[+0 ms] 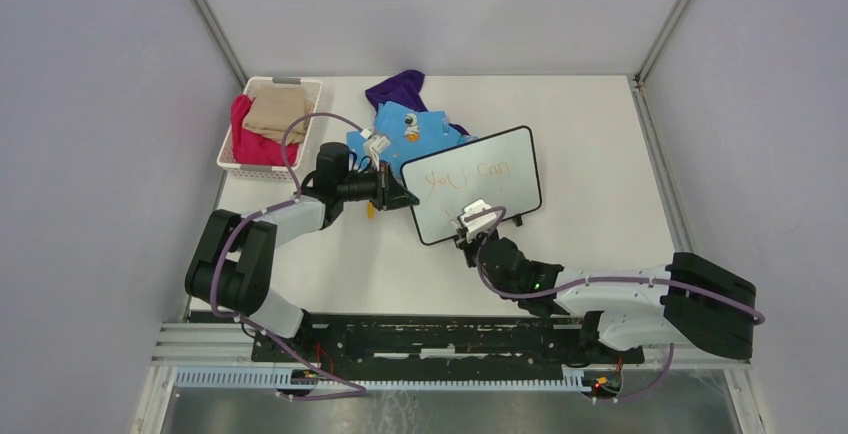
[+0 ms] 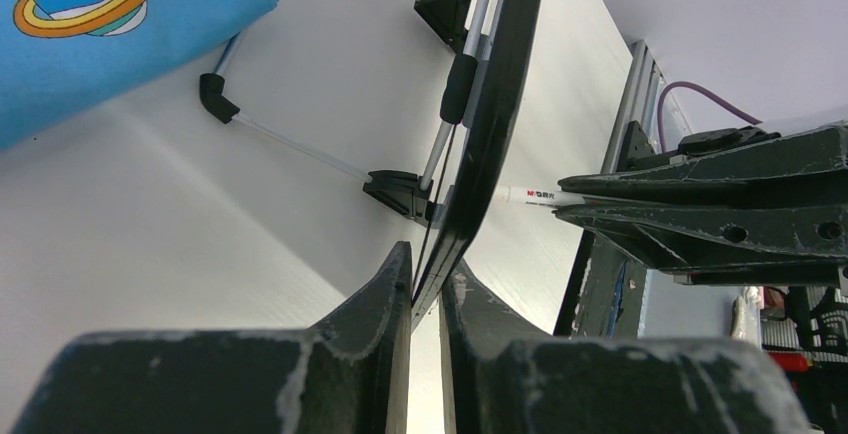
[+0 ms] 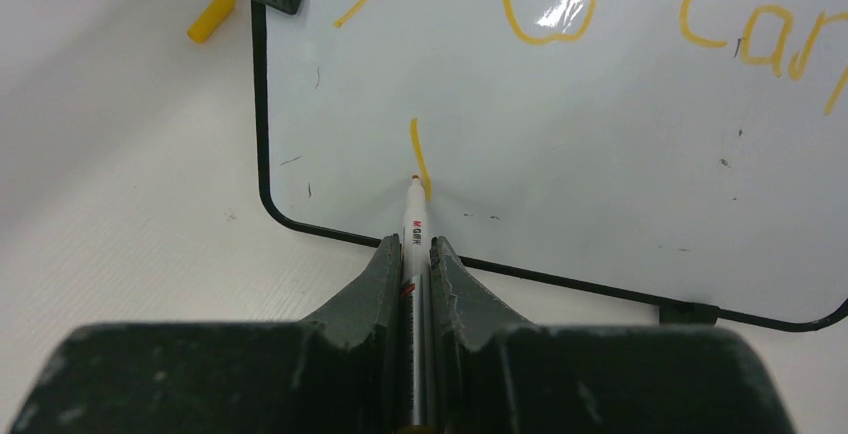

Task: Write a sentence on the whiteboard

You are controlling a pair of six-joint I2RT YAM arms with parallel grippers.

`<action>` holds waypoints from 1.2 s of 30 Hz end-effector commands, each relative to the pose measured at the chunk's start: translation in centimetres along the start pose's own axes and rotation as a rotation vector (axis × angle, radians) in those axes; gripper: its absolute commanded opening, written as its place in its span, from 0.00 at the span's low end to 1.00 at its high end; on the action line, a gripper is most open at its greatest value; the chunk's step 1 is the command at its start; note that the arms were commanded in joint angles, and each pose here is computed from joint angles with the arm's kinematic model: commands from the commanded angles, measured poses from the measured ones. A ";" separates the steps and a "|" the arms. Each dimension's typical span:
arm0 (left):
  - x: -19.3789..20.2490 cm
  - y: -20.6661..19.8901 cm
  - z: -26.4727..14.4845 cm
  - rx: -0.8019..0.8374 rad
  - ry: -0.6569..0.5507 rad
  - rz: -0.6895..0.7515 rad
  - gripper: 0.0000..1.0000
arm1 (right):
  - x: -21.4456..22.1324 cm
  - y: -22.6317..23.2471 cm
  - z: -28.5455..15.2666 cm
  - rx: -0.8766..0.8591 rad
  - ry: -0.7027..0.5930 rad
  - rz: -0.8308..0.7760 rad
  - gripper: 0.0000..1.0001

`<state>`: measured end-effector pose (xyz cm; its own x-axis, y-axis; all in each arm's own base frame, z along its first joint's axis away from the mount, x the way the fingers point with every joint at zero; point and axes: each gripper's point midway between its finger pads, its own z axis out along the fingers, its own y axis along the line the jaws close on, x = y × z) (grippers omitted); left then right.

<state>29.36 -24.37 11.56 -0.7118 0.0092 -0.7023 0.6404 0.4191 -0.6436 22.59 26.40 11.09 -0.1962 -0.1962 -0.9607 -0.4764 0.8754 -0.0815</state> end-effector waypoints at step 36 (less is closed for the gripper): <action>1.6 1.6 0.1 -0.072 0.050 -0.026 0.02 | -1.0 -2.3 0.5 0.062 -0.008 0.002 0.00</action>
<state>29.45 -24.33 11.52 -0.7085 0.0119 -0.7056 0.6427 0.4240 -0.6381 22.29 26.19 10.03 -0.2188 -0.2181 -0.9511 -0.5156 0.8533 -0.0771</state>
